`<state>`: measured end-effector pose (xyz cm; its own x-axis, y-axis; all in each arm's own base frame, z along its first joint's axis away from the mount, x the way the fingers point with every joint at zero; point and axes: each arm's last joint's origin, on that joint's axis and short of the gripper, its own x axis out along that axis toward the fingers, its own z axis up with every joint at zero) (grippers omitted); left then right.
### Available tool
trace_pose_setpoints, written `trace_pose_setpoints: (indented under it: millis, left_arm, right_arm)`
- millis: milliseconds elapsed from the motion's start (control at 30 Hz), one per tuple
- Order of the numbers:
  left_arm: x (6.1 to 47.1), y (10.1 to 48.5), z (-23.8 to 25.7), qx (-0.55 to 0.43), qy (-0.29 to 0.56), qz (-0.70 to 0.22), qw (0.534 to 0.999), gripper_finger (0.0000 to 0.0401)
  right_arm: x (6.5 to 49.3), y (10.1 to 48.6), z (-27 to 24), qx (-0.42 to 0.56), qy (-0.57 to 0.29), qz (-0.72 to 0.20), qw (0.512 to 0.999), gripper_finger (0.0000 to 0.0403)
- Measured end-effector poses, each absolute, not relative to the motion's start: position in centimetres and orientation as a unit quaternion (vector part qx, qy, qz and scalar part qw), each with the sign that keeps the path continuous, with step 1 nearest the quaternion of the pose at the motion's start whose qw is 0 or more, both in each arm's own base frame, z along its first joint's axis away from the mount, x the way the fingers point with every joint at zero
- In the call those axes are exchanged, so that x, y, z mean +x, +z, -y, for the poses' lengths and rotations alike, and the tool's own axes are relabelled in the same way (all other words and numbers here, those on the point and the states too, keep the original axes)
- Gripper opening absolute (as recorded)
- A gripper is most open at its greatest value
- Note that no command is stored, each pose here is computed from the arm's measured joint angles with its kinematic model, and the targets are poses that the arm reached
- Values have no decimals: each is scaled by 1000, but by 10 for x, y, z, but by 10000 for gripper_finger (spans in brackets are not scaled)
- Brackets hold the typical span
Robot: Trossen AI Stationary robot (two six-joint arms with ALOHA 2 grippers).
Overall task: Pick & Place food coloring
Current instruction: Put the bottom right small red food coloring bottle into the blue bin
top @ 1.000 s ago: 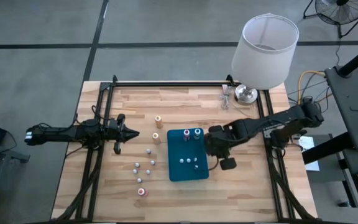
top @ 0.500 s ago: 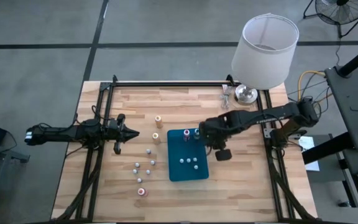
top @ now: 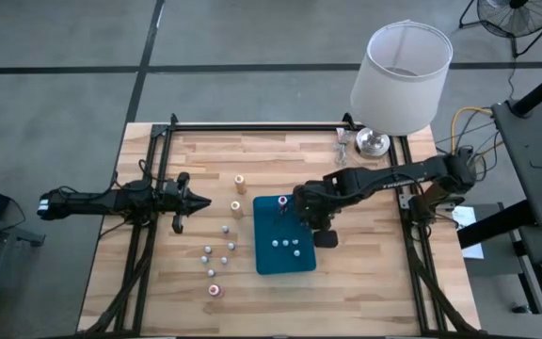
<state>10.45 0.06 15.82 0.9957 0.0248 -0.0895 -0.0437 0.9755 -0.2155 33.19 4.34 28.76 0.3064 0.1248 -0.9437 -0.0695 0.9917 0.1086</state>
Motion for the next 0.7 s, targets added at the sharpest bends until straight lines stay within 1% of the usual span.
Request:
trace_pose_setpoints:
  millis: [233,500,700]
  left_arm:
    - [104,158,-1,-109,17,-43,993,0]
    - [104,158,-1,-109,17,-43,993,0]
    - [104,158,-1,-109,17,-43,993,0]
  right_arm:
    - [343,280,-59,22,69,-588,806,59]
    - [352,261,-72,19,73,-603,794,59]
    - [359,244,-75,28,60,-621,781,59]
